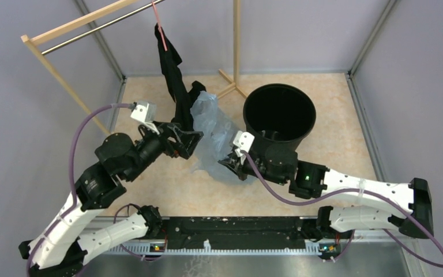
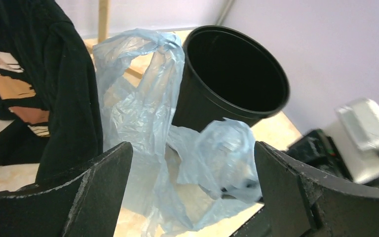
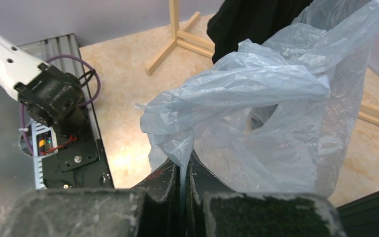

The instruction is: Put the trash bags into the trash bin

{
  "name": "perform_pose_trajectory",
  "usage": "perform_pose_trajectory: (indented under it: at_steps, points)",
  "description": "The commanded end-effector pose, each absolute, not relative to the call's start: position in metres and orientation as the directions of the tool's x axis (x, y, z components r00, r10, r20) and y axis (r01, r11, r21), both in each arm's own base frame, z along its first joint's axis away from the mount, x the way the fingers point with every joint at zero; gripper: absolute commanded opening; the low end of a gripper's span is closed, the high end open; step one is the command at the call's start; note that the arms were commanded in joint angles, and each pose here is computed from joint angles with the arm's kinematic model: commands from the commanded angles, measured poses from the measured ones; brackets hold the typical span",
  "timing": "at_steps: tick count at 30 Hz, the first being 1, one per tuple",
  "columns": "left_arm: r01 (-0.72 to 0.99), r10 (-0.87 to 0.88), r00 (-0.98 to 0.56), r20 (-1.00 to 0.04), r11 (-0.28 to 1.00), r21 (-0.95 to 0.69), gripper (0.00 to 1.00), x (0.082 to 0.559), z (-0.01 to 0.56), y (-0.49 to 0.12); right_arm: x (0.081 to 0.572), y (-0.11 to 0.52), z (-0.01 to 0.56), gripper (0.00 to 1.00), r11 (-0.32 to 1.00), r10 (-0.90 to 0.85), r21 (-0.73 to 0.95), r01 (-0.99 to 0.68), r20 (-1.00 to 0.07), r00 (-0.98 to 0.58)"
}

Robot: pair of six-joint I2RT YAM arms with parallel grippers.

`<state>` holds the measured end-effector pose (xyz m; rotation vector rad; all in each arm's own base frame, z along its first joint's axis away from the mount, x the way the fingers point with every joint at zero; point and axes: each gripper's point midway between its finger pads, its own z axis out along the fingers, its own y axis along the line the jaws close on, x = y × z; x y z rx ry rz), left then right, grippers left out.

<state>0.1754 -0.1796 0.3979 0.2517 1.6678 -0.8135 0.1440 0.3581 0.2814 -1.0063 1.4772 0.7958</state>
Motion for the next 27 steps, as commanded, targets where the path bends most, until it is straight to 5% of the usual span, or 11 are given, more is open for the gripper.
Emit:
perform_pose_trajectory:
  at_steps: [1,5,9,13,25,27]
  points:
    - [0.473,-0.301,-0.243,-0.922,0.793,-0.384,0.99,0.207,0.408,-0.184,0.133,0.354,0.306,0.00,0.369,-0.083,-0.027,-0.929,-0.997,-0.004]
    - [0.505,-0.242,-0.150,-0.959,0.815,-0.284,0.99,0.232,0.423,-0.204,0.129,0.350,0.312,0.00,0.355,-0.069,-0.016,-0.935,-0.998,-0.009]
    - [0.535,0.030,0.052,-0.998,0.843,0.053,0.99,0.254,0.434,-0.212,0.126,0.345,0.321,0.00,0.352,-0.041,-0.009,-0.936,-0.999,-0.006]
    - [0.530,0.024,0.111,-0.994,0.844,0.079,0.99,0.258,0.456,-0.214,0.123,0.339,0.325,0.00,0.362,-0.009,0.036,-0.932,-0.999,-0.042]
    - [0.403,0.119,-0.102,-0.988,0.913,0.068,0.99,0.298,0.394,-0.227,0.120,0.326,0.334,0.00,0.367,0.022,0.043,-0.929,-0.999,-0.038]
    - [0.400,0.107,-0.146,-0.984,0.916,0.040,0.92,0.297,0.383,-0.230,0.120,0.325,0.332,0.00,0.369,0.016,0.045,-0.928,-0.999,-0.043]
